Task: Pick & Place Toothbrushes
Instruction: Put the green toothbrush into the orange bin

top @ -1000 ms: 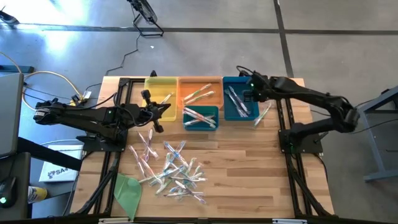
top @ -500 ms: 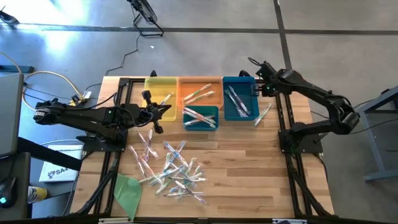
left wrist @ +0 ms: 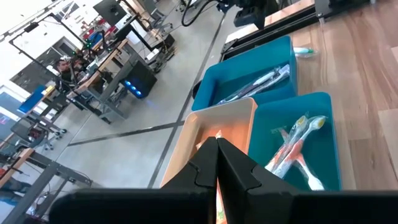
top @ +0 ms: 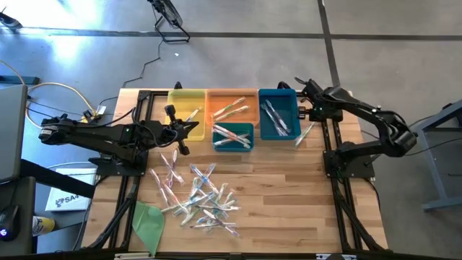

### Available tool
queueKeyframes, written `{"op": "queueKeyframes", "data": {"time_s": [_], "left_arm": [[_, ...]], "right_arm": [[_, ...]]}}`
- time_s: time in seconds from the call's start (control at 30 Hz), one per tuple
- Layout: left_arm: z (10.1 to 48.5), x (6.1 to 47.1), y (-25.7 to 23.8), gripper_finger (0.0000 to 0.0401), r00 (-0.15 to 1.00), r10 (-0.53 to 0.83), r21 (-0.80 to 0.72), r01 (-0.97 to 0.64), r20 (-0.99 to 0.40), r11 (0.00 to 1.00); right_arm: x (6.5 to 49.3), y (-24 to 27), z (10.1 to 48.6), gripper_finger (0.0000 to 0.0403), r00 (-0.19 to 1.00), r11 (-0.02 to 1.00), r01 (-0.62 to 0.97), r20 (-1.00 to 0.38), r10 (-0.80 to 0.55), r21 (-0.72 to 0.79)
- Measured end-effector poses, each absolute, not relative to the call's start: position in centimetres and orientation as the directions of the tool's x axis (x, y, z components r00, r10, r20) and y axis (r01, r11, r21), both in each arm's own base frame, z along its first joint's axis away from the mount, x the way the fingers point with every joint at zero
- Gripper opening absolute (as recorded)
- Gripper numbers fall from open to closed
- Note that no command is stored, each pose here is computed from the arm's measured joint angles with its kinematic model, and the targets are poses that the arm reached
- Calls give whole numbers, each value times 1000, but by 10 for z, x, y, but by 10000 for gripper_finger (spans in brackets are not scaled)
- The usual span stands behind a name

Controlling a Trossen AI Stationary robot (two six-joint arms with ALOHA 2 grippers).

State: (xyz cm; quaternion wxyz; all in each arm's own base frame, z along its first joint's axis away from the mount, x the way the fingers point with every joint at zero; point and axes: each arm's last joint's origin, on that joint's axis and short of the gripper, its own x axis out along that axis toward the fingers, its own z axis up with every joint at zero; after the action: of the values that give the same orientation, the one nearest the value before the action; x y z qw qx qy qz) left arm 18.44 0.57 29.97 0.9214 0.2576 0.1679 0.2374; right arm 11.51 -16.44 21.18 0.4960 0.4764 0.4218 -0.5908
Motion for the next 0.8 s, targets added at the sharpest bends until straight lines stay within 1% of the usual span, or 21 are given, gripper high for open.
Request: {"op": "queueKeyframes", "data": {"time_s": [0.07,0.13,0.3,0.53,0.7,0.8], "left_arm": [[300,184,6,0,831,524,554,-351,-187,755],[300,184,6,0,831,524,554,-351,-187,755],[299,184,6,0,830,524,557,-348,-192,754],[299,184,6,0,830,524,557,-348,-192,754],[299,184,6,0,830,524,563,-345,-192,751],[299,184,6,0,830,524,563,-345,-191,751]], "right_arm": [[113,-167,209,2,-54,-197,980,-980,-193,-15],[111,-168,208,2,-48,-219,976,-979,-196,-4],[109,-169,208,2,-34,-207,978,-982,-187,6],[109,-172,208,2,-72,-237,971,-971,-230,-16],[112,-176,208,2,-42,-240,970,-961,-273,26],[114,-179,206,2,-40,-240,970,-961,-275,28]]}}
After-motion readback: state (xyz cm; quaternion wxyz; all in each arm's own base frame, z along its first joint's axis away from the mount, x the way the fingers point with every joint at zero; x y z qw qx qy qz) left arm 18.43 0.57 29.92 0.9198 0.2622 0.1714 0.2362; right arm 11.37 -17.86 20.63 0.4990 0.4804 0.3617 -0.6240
